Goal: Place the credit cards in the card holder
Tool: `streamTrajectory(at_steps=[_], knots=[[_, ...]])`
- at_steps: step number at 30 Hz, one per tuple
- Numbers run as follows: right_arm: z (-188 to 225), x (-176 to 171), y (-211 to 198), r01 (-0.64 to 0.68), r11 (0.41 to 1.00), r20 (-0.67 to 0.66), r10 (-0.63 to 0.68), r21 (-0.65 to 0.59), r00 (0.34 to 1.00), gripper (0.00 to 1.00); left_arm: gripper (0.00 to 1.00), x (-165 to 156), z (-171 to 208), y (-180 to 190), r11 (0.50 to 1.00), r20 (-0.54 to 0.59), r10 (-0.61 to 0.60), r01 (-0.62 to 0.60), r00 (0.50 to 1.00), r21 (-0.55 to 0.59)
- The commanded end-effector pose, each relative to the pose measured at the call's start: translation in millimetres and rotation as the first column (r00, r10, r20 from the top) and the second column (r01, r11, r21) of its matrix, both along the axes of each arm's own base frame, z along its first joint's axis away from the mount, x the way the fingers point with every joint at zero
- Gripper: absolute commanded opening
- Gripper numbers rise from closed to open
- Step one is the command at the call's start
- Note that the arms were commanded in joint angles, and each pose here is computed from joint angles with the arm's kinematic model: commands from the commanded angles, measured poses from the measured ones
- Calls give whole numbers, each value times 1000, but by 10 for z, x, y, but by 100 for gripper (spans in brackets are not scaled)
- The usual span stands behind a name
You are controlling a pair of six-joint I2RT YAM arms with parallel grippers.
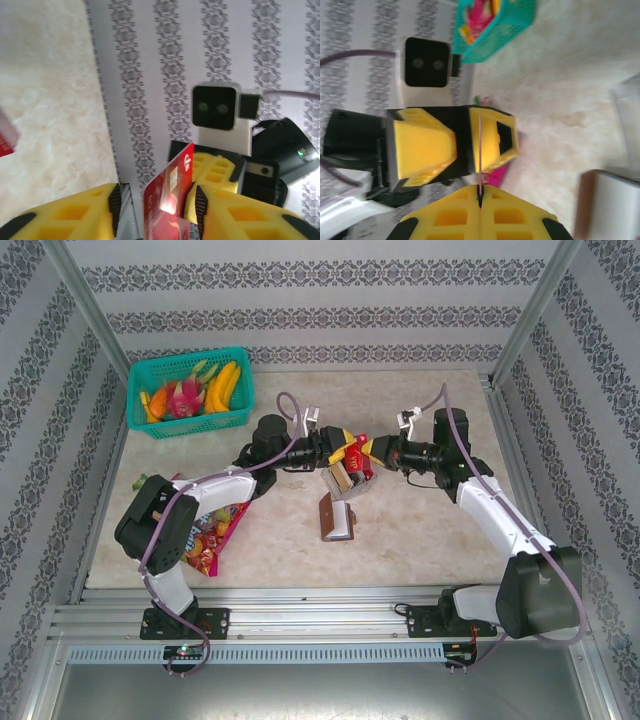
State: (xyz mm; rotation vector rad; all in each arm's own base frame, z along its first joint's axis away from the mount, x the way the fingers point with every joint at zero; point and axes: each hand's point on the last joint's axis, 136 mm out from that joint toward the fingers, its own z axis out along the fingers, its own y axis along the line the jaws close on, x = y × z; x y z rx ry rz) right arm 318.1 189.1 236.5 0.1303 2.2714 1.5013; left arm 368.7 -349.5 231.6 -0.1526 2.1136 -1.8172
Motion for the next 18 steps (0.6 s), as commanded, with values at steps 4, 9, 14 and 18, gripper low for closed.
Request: streamTrajectory(at_steps=[4, 9, 14, 18], knots=[[-757, -364, -253, 71, 884, -10, -85, -463, 996, 2, 64, -328, -771, 609, 862, -56, 140, -93, 989, 499], [-1085, -614, -58, 65, 815, 34, -55, -577, 998, 2, 69, -649, -1075, 820, 705, -68, 158, -64, 985, 706], [-1232, -680, 13, 61, 763, 38, -47, -643, 998, 3, 73, -776, -1203, 724, 673, -86, 131, -25, 988, 739], [-1334, -680, 83, 42, 754, 18, -40, -655, 999, 4, 73, -792, -1260, 621, 666, -99, 107, 2, 989, 746]])
